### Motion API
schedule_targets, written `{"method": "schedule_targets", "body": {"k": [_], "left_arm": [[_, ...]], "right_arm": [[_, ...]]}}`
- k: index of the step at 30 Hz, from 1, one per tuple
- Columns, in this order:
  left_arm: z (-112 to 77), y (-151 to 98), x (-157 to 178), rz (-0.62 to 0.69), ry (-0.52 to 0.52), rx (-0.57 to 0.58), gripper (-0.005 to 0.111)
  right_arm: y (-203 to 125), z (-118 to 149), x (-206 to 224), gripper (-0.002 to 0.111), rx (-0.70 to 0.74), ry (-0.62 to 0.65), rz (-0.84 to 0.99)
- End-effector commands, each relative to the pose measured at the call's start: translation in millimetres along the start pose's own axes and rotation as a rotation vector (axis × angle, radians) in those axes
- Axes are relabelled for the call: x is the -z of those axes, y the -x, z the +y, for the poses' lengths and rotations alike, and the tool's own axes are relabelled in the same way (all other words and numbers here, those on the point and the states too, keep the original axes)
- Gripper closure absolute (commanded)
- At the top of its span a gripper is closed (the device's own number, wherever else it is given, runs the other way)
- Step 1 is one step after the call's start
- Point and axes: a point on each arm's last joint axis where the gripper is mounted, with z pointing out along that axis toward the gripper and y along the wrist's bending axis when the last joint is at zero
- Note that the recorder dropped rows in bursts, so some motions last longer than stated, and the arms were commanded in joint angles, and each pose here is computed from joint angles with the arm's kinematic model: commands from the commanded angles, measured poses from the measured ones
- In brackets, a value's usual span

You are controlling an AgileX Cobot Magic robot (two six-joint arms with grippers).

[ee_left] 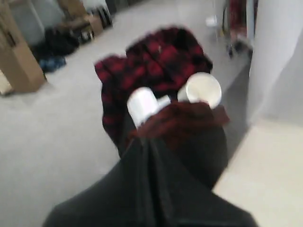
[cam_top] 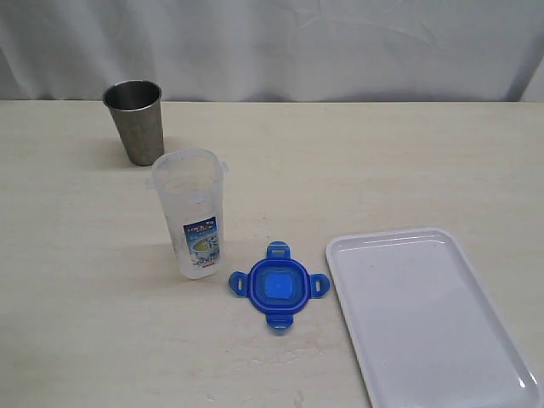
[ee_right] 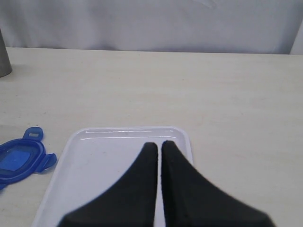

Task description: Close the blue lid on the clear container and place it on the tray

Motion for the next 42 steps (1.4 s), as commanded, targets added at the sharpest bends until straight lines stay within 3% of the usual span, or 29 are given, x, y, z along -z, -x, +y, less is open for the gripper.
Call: {"method": "schedule_targets", "body": {"k": [1, 4, 9, 11, 15, 16, 18, 21, 24, 27, 30, 33, 37, 42], "left_arm": [[-35.5, -6, -17, 0.285, -0.293, -0.024, 0.107], [-45.4, -4, -8, 0.316, -0.431, 0.039, 0.107], [-55.3, -17, 25, 0.482, -0.669, 0.036, 0.107], [-62.5, -27, 45, 0.485, -0.808, 0.120, 0.107], [-78.1, -71, 63, 0.514, -0.999, 0.156, 0.107], [-89.2, -88, 69, 0.558, -1.115, 0.138, 0.103], [-104.9, -110, 73, 0.599, -1.195, 0.140, 0.087], [-128.5, -128, 75, 0.634, -1.213, 0.085, 0.071], [-162.9, -141, 75, 0.688, -1.238, 0.005, 0.070], [-210.7, -166, 74, 0.734, -1.204, -0.078, 0.070], [-238.7, -188, 75, 0.740, -1.170, -0.143, 0.070], [-261.3, -204, 80, 0.745, -1.159, -0.179, 0.069], [-287.1, -208, 89, 0.772, -1.187, -0.199, 0.041], [-321.2, -212, 96, 0.735, -1.172, -0.193, 0.040]], "right_arm": [[0, 0, 0, 0.104, -0.010, 0.002, -0.006], [0, 0, 0, 0.104, -0.010, 0.002, -0.006], [0, 0, 0, 0.104, -0.010, 0.002, -0.006], [0, 0, 0, 0.104, -0.010, 0.002, -0.006], [0, 0, 0, 0.104, -0.010, 0.002, -0.006], [0, 0, 0, 0.104, -0.010, 0.002, -0.006], [0, 0, 0, 0.104, -0.010, 0.002, -0.006], [0, 0, 0, 0.104, -0.010, 0.002, -0.006], [0, 0, 0, 0.104, -0.010, 0.002, -0.006], [0, 0, 0, 0.104, -0.010, 0.002, -0.006], [0, 0, 0, 0.104, -0.010, 0.002, -0.006], [0, 0, 0, 0.104, -0.010, 0.002, -0.006], [0, 0, 0, 0.104, -0.010, 0.002, -0.006], [0, 0, 0, 0.104, -0.010, 0.002, -0.006]]}}
